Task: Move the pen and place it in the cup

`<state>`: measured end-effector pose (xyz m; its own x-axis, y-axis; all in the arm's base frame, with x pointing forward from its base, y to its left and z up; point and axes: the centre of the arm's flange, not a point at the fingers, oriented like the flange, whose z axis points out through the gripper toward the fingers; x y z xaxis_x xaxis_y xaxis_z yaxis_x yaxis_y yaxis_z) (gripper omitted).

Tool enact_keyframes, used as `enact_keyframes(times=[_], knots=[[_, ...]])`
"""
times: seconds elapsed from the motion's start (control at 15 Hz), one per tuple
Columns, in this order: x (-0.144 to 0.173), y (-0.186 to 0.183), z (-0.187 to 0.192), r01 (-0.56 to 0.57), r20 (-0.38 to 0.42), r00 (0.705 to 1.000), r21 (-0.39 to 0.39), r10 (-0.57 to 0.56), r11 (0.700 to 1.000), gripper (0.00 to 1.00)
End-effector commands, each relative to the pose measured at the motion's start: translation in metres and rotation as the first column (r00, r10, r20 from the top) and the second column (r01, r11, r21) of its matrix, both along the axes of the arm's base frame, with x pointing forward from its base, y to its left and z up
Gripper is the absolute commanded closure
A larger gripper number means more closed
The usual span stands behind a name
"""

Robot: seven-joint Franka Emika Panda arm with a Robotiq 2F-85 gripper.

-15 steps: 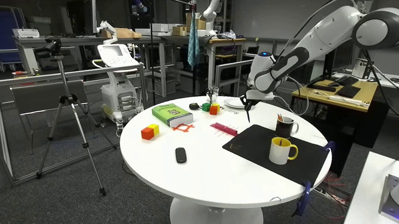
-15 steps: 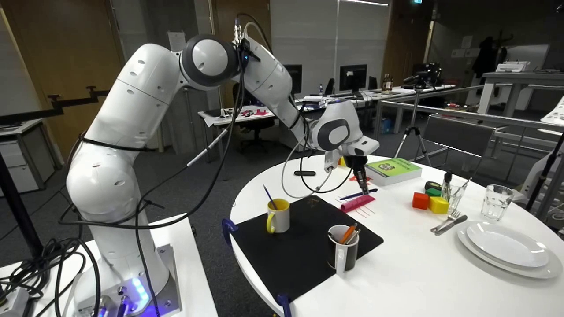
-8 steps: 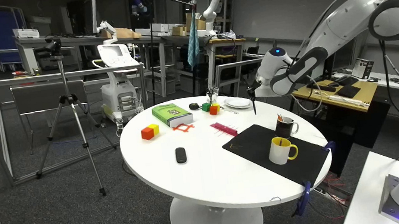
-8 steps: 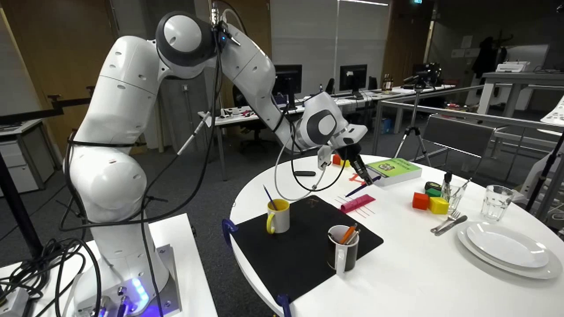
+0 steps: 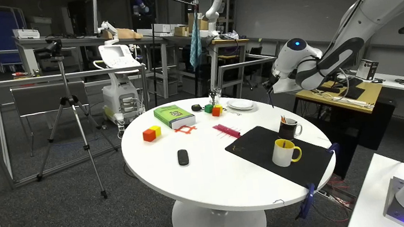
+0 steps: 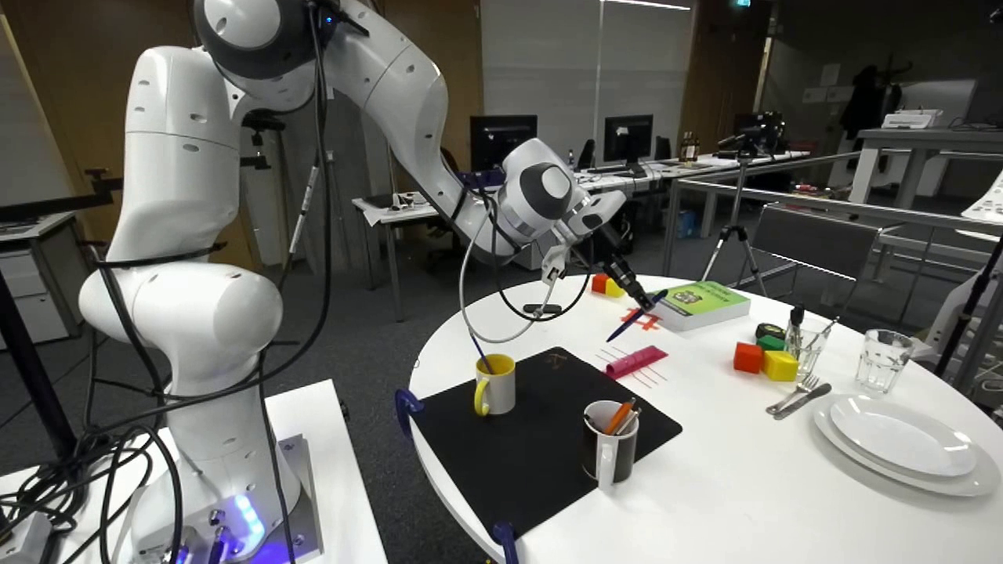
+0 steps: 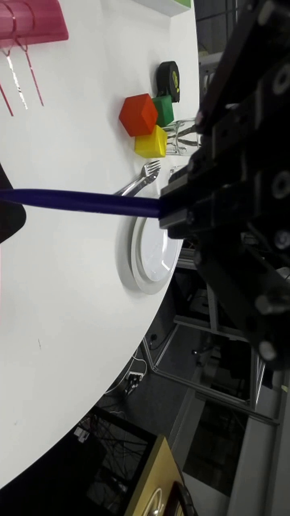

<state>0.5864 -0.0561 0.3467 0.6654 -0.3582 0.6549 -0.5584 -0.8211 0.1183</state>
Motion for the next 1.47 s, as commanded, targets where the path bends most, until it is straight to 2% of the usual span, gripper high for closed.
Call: enact_keyframes(times=[0.0,0.27,0.33,0.47,0.67,0.87,1.0,1.4], knots=[[-0.004,0.000,0.001,-0.004,-0.002,1.000,0.005,0.004,1.000,0.88],[-0.009,0.001,0.000,-0.006,-0.006,1.000,0.014,0.006,1.000,0.88],[-0.012,0.002,-0.001,0.012,-0.001,1.000,-0.009,-0.012,1.000,0.97],[-0.022,-0.001,-0.009,0.041,0.022,0.999,-0.054,-0.039,0.998,0.93],[-0.033,-0.012,-0.016,0.111,0.069,0.992,-0.106,-0.104,0.988,0.96],[-0.043,-0.019,-0.020,0.166,0.103,0.983,-0.148,-0.152,0.975,0.93],[-0.051,-0.021,-0.027,0.192,0.117,0.978,-0.176,-0.173,0.965,0.97],[-0.073,-0.030,-0.063,0.265,0.142,0.961,-0.229,-0.237,0.937,0.97]])
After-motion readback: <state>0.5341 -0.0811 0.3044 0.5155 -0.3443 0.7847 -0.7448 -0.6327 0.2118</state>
